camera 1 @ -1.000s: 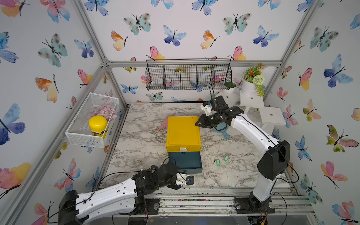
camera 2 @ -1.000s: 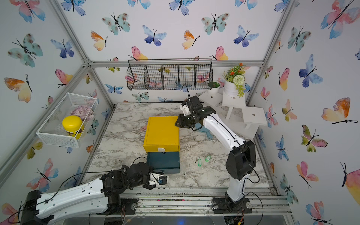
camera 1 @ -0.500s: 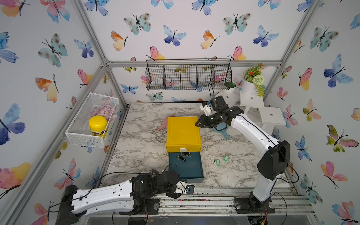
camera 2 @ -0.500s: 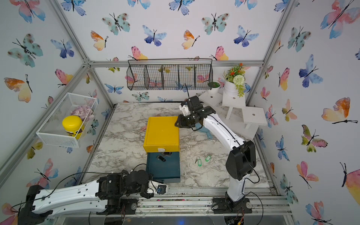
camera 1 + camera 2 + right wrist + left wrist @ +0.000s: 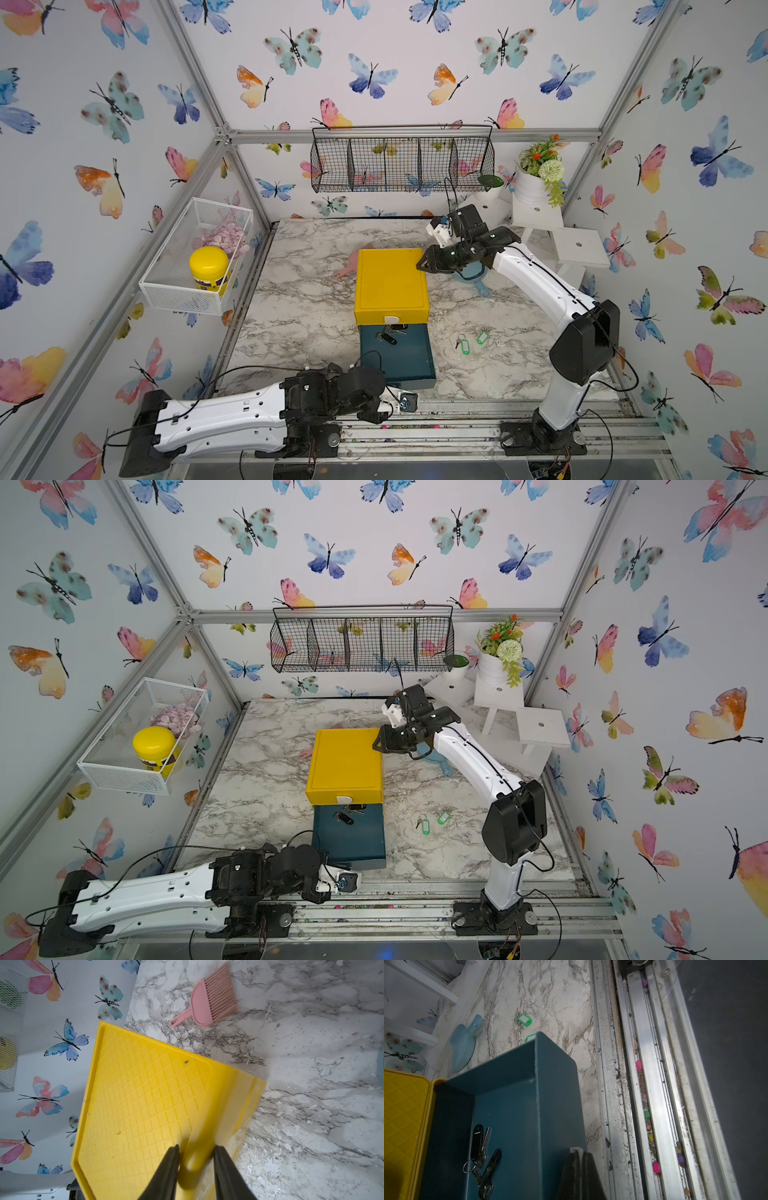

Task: Take the keys out of the drawer
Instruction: Open the drawer in the storage box.

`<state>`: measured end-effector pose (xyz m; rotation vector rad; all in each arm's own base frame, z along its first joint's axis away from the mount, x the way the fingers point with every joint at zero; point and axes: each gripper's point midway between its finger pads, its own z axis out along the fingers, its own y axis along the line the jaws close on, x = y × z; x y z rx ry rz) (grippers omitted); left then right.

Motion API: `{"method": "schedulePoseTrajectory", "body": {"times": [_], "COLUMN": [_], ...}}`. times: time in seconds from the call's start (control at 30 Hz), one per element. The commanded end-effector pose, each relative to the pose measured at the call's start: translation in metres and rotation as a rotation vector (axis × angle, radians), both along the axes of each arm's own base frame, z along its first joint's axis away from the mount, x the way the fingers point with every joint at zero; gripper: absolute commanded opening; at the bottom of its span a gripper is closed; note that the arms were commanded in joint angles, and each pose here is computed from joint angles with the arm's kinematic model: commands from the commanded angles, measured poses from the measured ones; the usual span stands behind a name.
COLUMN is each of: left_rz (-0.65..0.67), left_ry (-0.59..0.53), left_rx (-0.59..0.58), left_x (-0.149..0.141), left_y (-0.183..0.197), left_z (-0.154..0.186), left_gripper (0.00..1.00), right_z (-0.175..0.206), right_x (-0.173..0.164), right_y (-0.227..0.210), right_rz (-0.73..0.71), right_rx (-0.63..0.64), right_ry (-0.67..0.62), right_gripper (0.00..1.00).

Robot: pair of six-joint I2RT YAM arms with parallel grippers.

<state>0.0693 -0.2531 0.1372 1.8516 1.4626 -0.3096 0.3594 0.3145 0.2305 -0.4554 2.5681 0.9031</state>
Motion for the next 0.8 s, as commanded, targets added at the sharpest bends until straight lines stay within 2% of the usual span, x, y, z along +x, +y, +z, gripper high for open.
{"method": "schedulePoseTrajectory", "body": {"times": [0.0, 0.57, 0.67, 0.77], "left_rz": [0.012, 0.068, 0.059, 0.054], "left_ry": [0.001, -0.011, -0.010, -0.006], "left_rx": [-0.029, 0.006, 0.005, 0.006], "left_x": [-0.001, 0.004, 0.003, 0.002], "left_y": [-0.003, 0.013, 0.012, 0.010], "left_z": [0.009, 0.004, 0.004, 0.003], "left_gripper": [0.00, 0.01, 0.03, 0.09], "right_z": [-0.006, -0.007, -0.007, -0.007], "right_x": [-0.026, -0.027, -0.028, -0.029], "right_y": [-0.002, -0.002, -0.003, -0.005], "right_rz": [0.060, 0.063, 0.060, 0.056], "right_rx": [-0.015, -0.012, -0.013, -0.017], "right_ry": [0.064, 0.066, 0.069, 0.068], "right_gripper": [0.34, 0.34, 0.34, 0.34]}}
